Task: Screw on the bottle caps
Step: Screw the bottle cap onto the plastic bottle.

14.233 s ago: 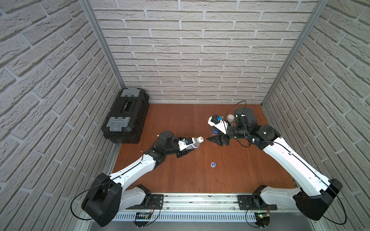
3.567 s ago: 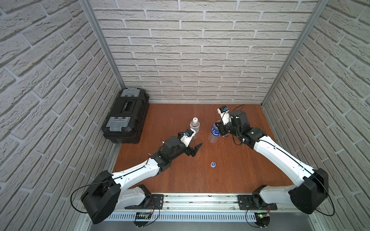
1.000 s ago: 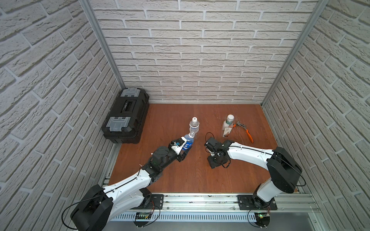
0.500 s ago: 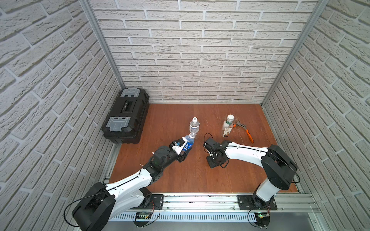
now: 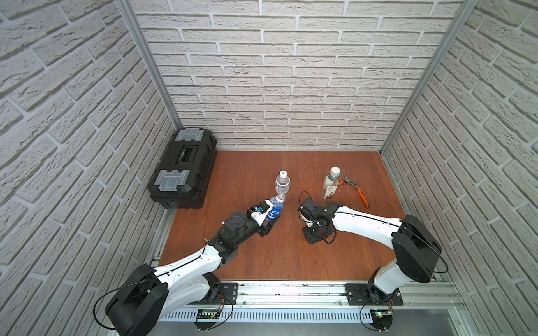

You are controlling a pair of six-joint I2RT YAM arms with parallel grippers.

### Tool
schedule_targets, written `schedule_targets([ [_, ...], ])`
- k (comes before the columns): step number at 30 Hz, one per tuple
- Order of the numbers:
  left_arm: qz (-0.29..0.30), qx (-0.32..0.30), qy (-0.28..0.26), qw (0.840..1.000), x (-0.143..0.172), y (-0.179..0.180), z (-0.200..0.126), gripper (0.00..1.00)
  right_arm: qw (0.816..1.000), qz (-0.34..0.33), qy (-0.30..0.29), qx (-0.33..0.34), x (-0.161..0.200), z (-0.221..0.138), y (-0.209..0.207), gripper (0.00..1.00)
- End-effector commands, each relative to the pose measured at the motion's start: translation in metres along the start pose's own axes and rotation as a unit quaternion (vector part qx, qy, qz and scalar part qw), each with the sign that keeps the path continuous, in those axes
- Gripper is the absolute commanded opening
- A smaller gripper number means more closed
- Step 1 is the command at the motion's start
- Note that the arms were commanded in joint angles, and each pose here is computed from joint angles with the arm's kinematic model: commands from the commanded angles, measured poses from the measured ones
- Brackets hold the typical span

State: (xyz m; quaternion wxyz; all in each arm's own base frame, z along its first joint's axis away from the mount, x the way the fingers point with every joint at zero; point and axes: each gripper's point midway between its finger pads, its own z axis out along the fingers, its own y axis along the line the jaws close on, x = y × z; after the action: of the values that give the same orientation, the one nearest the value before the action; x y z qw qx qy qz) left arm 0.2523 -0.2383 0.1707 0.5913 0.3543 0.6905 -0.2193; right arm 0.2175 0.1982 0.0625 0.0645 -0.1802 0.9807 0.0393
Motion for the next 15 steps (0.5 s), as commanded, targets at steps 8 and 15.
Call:
schedule_targets([
  [8,0.017,0.059,-0.057,0.996,-0.031,-0.017,0.003,0.61,0.974,-0.103,-0.132,-0.151,-0.032,-0.157,0.026,0.27],
  [15,0.017,0.088,-0.079,0.993,-0.049,-0.025,0.001,0.61,0.945,-0.167,-0.177,-0.220,-0.067,-0.234,0.049,0.25],
])
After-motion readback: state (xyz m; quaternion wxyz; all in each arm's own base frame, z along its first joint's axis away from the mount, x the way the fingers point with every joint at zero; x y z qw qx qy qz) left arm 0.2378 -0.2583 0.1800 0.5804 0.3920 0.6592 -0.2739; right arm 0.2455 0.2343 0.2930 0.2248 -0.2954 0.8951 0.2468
